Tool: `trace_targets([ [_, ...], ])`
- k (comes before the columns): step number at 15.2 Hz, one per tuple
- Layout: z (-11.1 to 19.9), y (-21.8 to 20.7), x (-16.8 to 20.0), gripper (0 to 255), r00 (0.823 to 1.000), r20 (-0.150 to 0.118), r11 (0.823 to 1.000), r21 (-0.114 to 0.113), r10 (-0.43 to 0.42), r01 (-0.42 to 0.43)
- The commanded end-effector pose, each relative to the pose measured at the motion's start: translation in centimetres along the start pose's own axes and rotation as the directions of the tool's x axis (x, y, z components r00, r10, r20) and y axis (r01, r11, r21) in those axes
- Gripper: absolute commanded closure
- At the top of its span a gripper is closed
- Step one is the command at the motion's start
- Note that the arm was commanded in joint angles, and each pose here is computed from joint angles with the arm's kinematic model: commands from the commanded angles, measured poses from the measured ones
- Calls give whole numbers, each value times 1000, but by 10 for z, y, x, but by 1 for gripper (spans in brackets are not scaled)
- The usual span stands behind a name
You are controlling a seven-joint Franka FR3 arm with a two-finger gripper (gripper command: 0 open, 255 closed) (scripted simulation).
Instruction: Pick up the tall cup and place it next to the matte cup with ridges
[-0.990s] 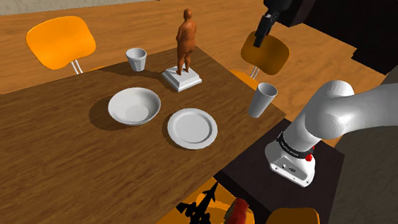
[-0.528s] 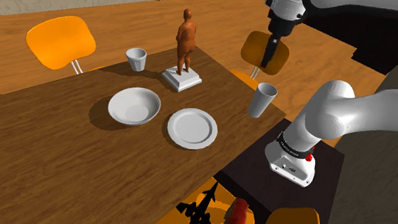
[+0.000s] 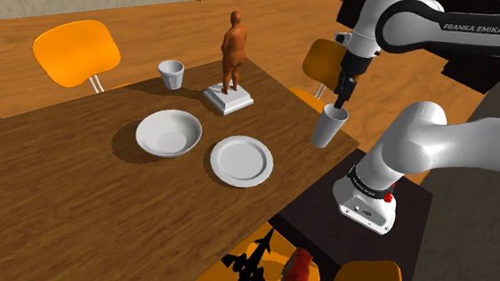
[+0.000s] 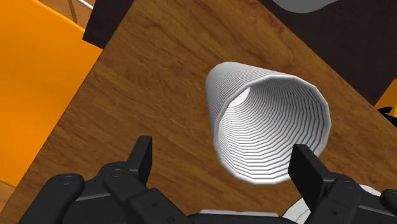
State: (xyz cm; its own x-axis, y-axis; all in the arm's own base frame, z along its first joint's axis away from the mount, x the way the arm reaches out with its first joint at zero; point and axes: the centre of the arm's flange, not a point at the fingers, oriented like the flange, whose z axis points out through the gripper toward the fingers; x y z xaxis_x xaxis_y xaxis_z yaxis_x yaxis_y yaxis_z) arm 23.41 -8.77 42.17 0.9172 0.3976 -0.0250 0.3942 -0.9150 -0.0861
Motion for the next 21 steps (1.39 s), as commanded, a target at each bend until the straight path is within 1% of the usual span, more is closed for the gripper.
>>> trace_targets([
  [1,13,3,-6,0,1000,0,1000,8,-12,12],
  [7,48,3,-6,0,1000,0,1000,8,-12,12],
  [15,48,3,-6,0,1000,0,1000,8,-12,12],
  [16,48,3,-6,255,1000,0,1000,8,-12,12],
  [21,48,3,-6,255,1000,0,1000,8,-12,12],
])
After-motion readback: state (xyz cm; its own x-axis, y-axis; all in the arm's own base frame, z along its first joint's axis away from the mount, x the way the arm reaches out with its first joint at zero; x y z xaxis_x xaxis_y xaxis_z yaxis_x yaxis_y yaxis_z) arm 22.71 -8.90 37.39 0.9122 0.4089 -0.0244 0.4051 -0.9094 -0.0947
